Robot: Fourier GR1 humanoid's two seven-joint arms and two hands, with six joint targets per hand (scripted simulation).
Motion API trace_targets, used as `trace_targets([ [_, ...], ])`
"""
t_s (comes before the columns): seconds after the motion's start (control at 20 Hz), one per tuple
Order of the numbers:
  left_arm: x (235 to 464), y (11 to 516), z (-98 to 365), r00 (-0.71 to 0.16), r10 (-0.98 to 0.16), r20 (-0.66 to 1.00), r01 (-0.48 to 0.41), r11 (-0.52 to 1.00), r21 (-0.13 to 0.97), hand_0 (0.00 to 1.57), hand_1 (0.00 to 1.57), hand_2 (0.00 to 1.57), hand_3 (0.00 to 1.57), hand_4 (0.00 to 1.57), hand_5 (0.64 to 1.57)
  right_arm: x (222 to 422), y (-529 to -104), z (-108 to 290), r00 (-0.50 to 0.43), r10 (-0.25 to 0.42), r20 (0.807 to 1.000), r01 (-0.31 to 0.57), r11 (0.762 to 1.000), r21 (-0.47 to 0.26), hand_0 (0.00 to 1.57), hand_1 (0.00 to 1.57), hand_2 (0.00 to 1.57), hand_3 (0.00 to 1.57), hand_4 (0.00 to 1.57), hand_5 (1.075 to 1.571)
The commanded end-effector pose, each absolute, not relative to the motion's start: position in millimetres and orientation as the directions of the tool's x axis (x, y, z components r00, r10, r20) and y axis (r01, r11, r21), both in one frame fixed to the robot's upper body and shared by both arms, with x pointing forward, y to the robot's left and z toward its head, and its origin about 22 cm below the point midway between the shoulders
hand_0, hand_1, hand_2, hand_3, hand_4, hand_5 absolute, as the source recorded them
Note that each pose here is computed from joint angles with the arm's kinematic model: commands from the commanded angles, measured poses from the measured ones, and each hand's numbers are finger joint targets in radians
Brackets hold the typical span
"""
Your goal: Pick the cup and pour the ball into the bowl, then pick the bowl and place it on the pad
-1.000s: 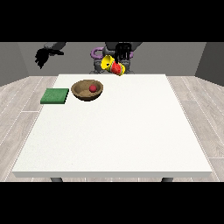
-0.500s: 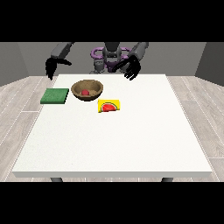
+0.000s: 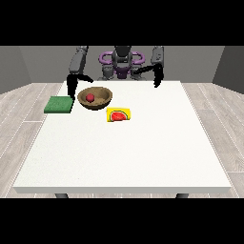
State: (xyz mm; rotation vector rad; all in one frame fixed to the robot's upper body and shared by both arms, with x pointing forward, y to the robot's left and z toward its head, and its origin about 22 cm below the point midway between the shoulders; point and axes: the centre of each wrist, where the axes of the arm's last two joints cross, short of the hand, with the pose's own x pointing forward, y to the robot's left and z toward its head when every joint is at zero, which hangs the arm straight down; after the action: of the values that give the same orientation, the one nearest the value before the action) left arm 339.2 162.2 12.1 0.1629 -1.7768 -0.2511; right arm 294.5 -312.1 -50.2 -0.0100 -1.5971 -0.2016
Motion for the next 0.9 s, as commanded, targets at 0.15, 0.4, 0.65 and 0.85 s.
trace_targets([
  [0.15,338,212,16,-0.264,-0.210,0.942,0.005,0.976,0.219,0.00,0.00,0.00,0.00,0.00,1.565,306,-291,-68,-0.031,-0.115,0.993,0.125,0.985,0.118,0.00,0.00,0.00,0.00,0.26,1.567],
  [0.4,332,205,14,-0.303,-0.217,0.928,-0.006,0.974,0.225,0.00,0.00,0.00,0.00,0.00,1.565,312,-311,-74,-0.033,-0.119,0.992,0.144,0.982,0.123,0.00,0.00,0.00,0.00,0.19,1.561],
  [0.65,340,223,46,-0.357,-0.225,0.907,0.015,0.969,0.247,0.00,0.00,0.00,0.00,0.00,1.566,324,-312,-74,-0.088,-0.134,0.987,0.159,0.976,0.146,0.00,0.00,0.00,0.00,0.10,1.563],
  [0.85,330,223,39,-0.343,-0.204,0.917,0.042,0.972,0.232,0.00,0.00,0.00,0.00,0.00,1.566,326,-288,-84,-0.051,-0.148,0.988,0.179,0.972,0.155,0.00,0.00,0.00,0.00,0.14,1.565],
])
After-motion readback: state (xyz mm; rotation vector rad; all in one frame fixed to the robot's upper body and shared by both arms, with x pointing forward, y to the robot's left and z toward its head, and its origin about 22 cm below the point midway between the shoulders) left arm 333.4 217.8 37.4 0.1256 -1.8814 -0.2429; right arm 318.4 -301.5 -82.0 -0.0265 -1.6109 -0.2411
